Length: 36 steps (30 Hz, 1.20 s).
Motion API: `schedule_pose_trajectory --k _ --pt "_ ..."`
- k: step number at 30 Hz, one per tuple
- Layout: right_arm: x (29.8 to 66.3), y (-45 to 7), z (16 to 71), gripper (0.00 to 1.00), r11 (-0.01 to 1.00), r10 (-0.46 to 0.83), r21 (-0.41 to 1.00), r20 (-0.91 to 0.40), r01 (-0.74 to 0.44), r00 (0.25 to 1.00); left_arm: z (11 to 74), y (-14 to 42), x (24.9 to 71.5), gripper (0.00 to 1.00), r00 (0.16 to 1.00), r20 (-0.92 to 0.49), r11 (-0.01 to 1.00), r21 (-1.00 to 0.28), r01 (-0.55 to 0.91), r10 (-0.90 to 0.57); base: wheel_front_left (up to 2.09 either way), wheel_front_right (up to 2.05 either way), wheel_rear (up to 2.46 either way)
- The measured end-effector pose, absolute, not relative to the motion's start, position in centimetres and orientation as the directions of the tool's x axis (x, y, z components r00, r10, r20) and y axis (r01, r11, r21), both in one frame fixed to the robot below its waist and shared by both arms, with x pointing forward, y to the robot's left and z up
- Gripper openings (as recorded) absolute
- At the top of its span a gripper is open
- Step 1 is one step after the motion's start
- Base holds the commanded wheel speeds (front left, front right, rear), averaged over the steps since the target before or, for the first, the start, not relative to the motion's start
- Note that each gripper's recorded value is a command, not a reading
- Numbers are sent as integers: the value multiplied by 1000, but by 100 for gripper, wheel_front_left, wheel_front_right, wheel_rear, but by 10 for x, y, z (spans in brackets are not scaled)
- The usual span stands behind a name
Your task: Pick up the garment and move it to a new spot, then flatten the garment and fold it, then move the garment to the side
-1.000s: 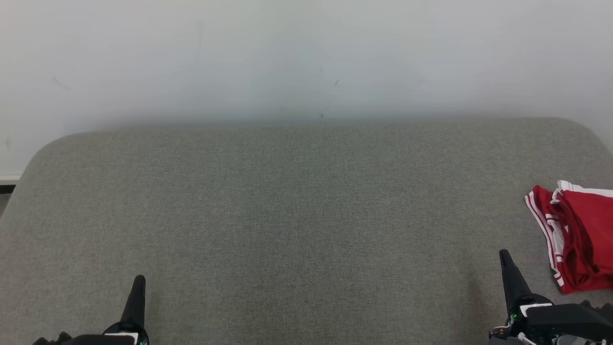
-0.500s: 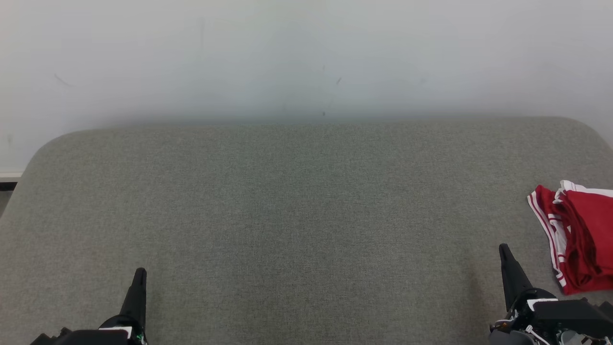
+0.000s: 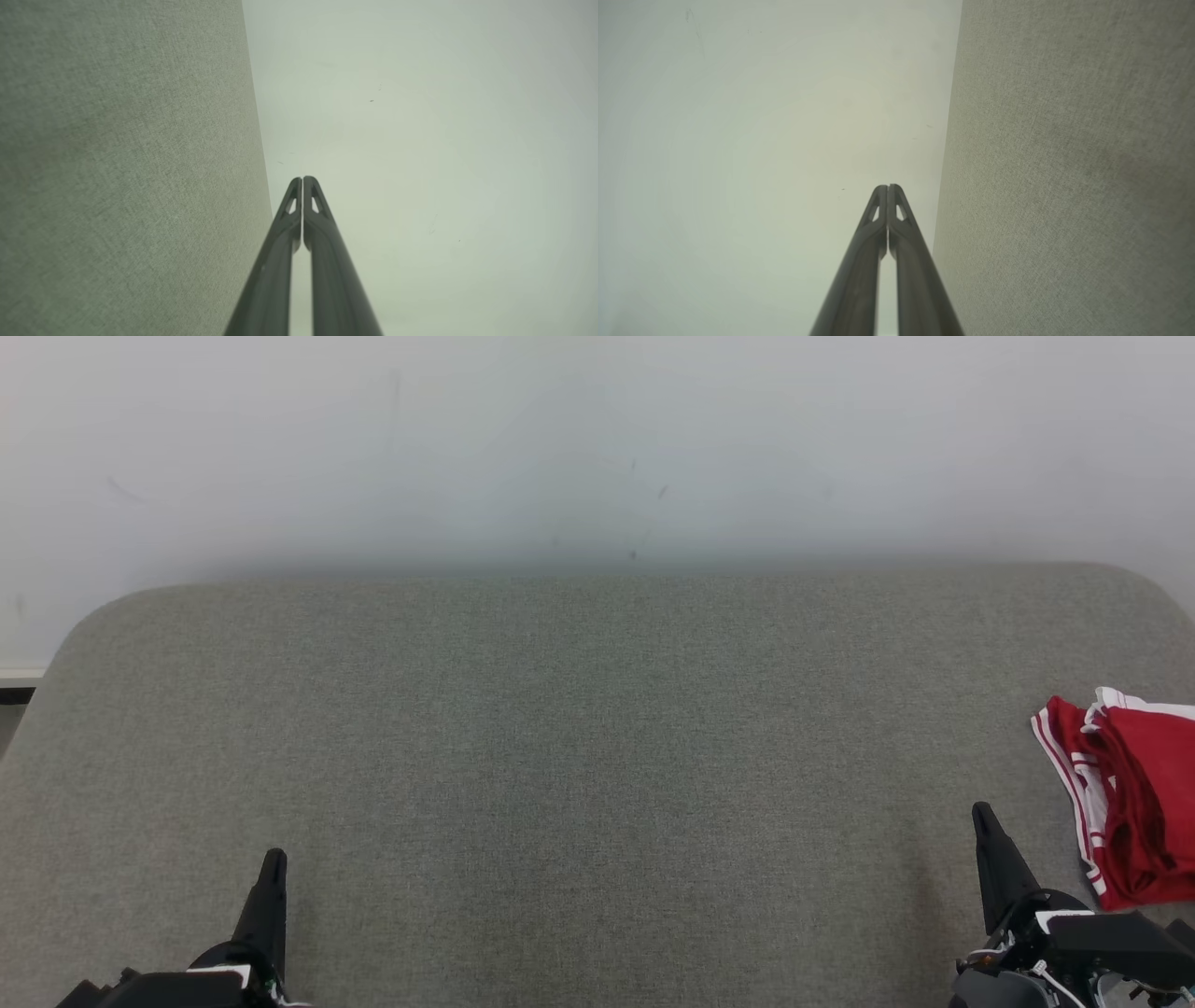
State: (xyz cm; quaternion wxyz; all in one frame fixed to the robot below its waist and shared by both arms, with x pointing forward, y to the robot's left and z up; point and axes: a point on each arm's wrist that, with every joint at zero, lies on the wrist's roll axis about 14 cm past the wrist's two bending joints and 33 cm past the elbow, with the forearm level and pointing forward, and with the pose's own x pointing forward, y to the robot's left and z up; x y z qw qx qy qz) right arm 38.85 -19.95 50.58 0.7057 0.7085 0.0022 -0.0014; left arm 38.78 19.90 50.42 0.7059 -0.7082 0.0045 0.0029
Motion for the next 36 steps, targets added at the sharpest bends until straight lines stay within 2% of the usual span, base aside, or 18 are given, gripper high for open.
schedule_pose_trajectory --k 36 --pt "389 -200 506 0 -4 1 1000 -5 5 1000 505 199 388 0 1000 -8 -4 -1000 -8 -3 0 0 0"
